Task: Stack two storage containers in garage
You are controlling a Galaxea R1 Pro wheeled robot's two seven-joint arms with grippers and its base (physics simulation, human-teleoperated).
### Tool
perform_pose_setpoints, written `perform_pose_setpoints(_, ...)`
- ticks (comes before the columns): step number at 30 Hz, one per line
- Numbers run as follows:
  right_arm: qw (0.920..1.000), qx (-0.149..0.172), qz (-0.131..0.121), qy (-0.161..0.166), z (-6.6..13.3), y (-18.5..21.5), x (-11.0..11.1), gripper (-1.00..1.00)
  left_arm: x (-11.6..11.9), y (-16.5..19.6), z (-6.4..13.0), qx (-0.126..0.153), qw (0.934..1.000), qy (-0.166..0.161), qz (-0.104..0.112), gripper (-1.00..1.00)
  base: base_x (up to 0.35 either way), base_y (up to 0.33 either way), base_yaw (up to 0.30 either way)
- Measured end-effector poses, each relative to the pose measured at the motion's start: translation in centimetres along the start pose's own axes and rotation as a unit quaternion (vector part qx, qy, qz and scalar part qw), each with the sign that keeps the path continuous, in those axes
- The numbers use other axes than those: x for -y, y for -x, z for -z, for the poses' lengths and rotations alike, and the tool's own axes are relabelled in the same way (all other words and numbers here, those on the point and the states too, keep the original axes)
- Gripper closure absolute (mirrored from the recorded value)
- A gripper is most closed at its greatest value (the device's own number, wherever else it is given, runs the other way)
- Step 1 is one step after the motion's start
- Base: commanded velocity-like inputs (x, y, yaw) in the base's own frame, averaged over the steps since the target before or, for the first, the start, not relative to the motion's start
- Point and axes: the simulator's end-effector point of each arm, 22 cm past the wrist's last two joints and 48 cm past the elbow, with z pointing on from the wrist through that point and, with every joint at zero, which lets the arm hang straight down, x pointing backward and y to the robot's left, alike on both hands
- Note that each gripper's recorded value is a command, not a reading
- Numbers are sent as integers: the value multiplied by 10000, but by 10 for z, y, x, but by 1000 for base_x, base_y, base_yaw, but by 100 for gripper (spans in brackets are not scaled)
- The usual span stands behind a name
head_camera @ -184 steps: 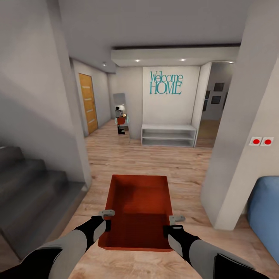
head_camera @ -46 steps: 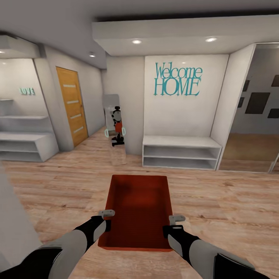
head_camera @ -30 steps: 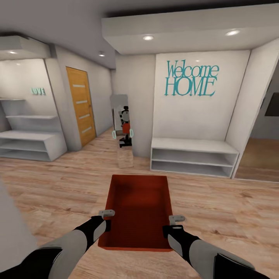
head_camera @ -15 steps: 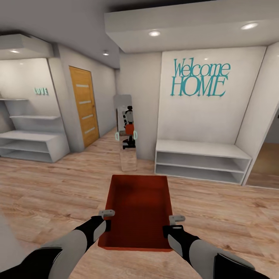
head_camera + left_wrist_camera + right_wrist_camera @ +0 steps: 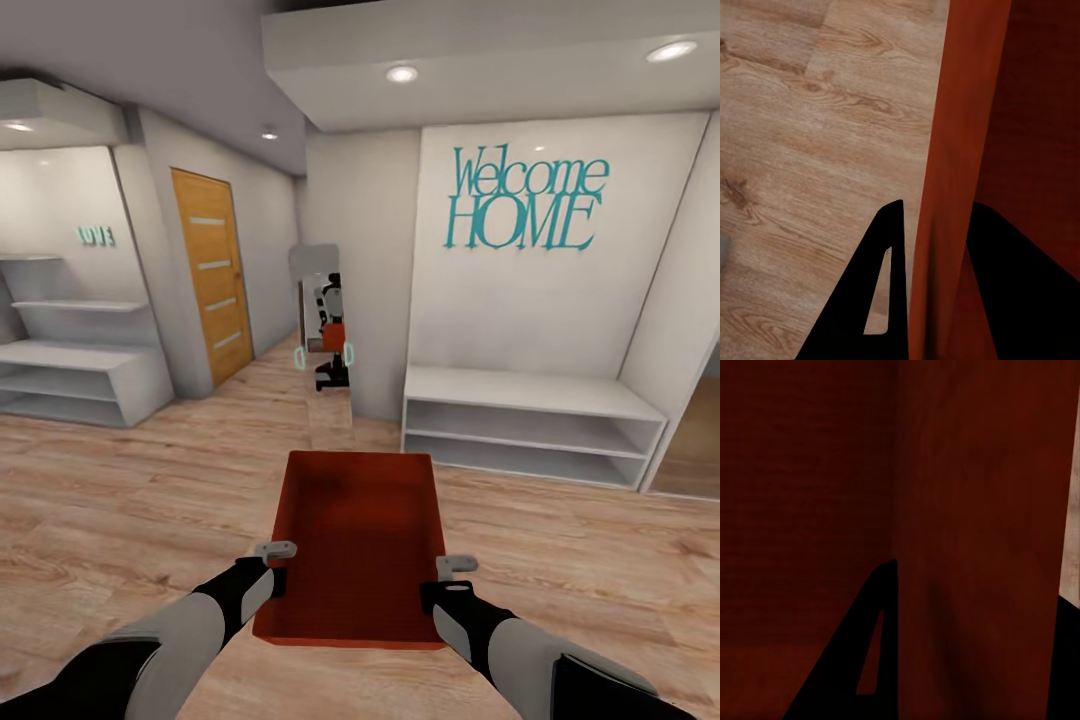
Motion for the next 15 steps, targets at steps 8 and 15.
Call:
perform_pose_setpoints(8, 10000, 3, 2, -1, 0, 0, 0, 100, 0, 0, 0, 2, 10000, -1, 3, 100, 321, 0, 0)
perform_pose_setpoints(15, 10000, -1, 1, 0, 0, 0, 0, 100, 0, 0, 0, -1, 10000, 1, 0, 100, 321, 0, 70)
